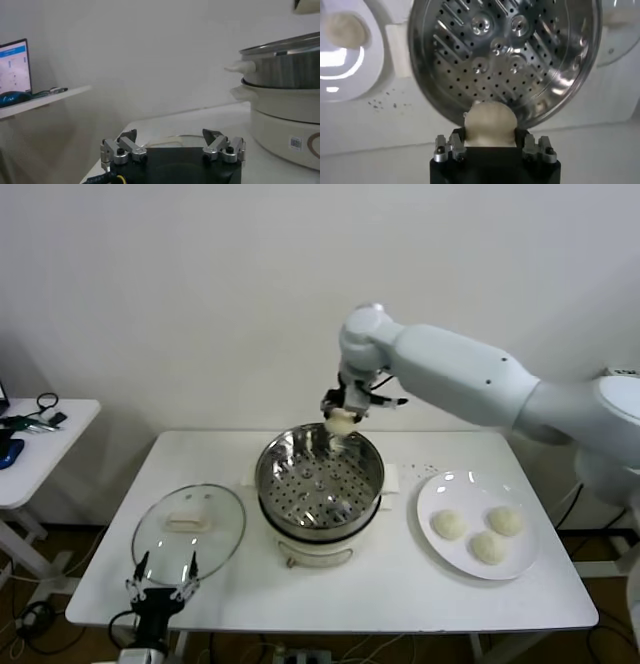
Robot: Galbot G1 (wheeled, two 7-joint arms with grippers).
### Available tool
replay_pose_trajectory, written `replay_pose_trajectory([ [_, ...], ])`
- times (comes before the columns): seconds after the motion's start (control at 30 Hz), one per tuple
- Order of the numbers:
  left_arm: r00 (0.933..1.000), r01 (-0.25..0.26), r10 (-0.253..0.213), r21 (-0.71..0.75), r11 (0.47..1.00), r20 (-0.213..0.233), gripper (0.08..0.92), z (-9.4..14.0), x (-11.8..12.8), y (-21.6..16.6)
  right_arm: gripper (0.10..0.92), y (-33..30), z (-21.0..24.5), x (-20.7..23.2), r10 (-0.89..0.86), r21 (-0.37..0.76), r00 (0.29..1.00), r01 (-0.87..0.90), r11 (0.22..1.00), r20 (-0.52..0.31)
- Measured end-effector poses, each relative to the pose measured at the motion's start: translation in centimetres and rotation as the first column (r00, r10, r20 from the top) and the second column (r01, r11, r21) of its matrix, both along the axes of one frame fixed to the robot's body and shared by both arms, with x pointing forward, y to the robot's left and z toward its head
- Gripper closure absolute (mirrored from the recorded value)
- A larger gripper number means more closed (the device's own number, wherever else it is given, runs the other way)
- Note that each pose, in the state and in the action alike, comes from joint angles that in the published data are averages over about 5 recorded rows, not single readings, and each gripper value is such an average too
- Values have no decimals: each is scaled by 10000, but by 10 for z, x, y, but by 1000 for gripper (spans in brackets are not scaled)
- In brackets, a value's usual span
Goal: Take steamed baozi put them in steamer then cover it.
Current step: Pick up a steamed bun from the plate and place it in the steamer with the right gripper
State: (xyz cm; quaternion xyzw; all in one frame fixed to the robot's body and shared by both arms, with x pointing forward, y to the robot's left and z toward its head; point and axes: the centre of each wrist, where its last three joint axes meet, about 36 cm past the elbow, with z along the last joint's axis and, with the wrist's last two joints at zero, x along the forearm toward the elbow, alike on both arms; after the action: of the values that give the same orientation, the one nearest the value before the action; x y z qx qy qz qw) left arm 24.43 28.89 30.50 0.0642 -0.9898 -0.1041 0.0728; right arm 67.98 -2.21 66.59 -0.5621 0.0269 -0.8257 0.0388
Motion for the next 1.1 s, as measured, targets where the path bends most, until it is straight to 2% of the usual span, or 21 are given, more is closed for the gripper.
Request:
replay_pose_trajectory([
  [0.77, 9995, -235, 234, -40, 9997, -221, 177, -7, -8, 5, 378, 32, -86, -2, 483, -865, 9981, -515, 9949, -387],
  [1.1, 9992, -366, 365, -53, 9993, -173, 177, -4, -7, 8, 206, 27, -88, 0, 429, -786, 9984, -458, 9959, -376],
])
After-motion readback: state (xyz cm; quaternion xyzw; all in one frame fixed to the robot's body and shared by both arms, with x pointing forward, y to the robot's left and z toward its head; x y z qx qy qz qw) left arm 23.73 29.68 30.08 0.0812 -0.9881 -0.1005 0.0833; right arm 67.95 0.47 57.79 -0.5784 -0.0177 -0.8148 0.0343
